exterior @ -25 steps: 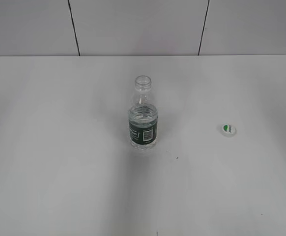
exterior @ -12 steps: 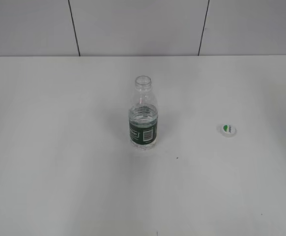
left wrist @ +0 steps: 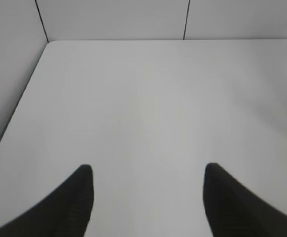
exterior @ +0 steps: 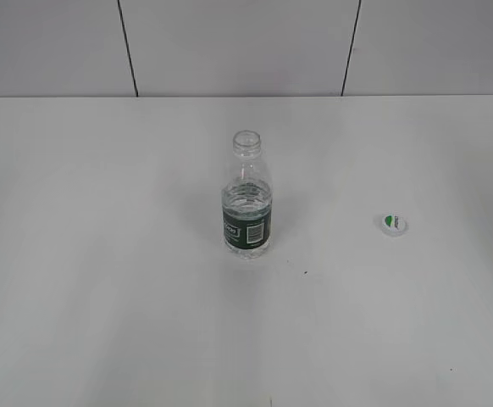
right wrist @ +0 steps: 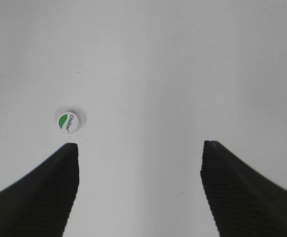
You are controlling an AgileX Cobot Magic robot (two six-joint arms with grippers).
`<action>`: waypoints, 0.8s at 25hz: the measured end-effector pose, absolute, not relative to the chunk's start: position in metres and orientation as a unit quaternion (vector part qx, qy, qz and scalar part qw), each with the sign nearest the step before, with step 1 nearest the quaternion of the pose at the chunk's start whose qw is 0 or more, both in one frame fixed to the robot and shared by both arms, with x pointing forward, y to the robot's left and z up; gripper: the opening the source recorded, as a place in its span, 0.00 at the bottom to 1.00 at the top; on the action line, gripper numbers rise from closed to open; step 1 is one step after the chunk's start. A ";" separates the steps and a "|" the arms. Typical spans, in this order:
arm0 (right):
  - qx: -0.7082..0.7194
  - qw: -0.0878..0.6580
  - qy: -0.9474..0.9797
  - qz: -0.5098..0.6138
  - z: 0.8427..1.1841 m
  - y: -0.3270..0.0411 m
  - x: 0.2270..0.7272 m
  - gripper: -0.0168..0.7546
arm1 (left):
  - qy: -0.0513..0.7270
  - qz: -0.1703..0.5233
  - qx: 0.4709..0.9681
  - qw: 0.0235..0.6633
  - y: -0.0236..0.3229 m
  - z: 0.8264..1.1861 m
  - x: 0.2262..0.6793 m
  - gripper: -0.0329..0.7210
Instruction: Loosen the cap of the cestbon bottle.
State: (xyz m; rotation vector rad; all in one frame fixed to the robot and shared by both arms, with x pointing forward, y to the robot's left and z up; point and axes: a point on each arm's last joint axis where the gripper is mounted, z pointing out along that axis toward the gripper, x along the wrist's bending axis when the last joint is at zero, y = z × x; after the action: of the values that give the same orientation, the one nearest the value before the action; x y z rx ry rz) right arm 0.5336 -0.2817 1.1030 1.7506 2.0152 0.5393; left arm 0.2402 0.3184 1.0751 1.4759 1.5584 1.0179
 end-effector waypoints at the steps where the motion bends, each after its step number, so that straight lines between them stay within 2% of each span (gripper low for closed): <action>1: 0.628 0.207 0.725 0.192 1.103 -0.282 0.533 0.79 | 0.605 0.397 0.579 0.376 0.318 1.073 0.239 0.62; 6: 0.622 0.212 0.728 0.194 1.109 -0.282 0.527 0.79 | 0.578 0.405 0.588 0.394 0.316 1.070 0.230 0.58; 15: 0.601 0.261 0.717 0.237 1.146 -0.284 0.496 0.79 | 0.581 0.380 0.613 0.377 0.313 1.059 0.232 0.41; 20: 0.587 0.297 0.703 0.270 1.160 -0.286 0.460 0.79 | 0.582 0.378 0.614 0.376 0.313 1.058 0.232 0.38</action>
State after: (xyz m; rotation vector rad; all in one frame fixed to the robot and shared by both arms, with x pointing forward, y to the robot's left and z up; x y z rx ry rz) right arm 0.4604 -0.2863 1.1603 1.5600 1.8689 0.7174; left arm 0.2317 0.3127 1.0580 1.5701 1.4894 0.9659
